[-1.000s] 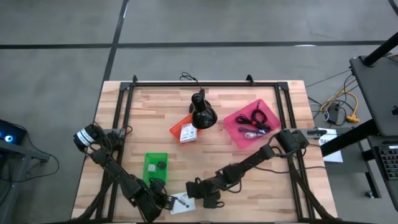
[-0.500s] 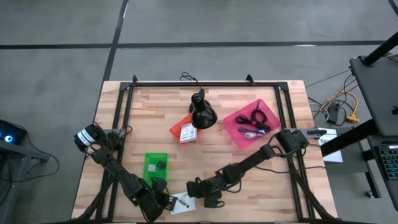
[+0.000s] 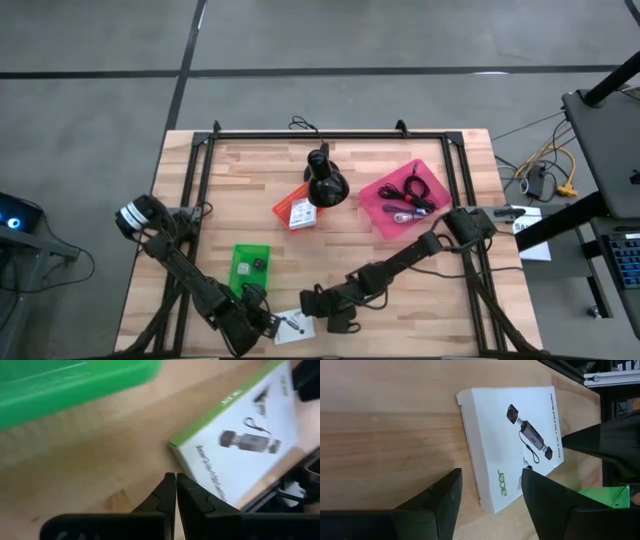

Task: Pick and place items into bin
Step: Put the white card reader box into the orange bin

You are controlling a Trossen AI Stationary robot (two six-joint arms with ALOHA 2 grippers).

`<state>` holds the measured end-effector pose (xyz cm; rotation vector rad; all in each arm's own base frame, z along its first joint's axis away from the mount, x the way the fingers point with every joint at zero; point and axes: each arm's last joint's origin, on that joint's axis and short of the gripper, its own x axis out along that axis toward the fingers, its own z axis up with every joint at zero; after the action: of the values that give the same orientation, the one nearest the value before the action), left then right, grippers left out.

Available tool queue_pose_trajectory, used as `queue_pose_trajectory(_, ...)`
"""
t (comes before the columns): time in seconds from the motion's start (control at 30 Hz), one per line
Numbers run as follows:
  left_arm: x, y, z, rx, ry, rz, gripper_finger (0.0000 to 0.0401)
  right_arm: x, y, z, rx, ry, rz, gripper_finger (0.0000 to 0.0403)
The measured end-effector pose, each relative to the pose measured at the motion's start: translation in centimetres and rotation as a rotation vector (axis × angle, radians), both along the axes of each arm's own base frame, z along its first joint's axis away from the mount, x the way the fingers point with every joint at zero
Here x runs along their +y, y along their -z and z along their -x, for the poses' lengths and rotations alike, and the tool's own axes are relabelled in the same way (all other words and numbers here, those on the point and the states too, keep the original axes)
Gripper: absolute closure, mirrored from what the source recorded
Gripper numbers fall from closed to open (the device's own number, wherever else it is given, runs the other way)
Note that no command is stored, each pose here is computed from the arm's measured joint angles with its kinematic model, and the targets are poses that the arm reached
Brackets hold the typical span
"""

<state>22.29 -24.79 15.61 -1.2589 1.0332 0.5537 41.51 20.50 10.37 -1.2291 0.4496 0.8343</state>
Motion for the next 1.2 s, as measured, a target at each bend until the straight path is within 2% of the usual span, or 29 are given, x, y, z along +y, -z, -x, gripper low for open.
queue_pose_trajectory(0.53, -0.4, -1.3, -0.5, -0.085, 0.016, -0.019, 0.04, -0.1, 0.0, 0.0, 0.011, 0.022, -0.015, 0.0209)
queue_pose_trajectory(0.97, -0.6, 0.2, -0.8, -0.063, 0.009, -0.033, 0.04, -0.1, 0.1, 0.0, 0.014, 0.025, -0.014, 0.0211)
queue_pose_trajectory(1.2, -0.6, 1.4, -0.8, -0.037, 0.011, -0.056, 0.04, -0.3, 0.2, 0.1, 0.028, 0.094, 0.011, 0.0211)
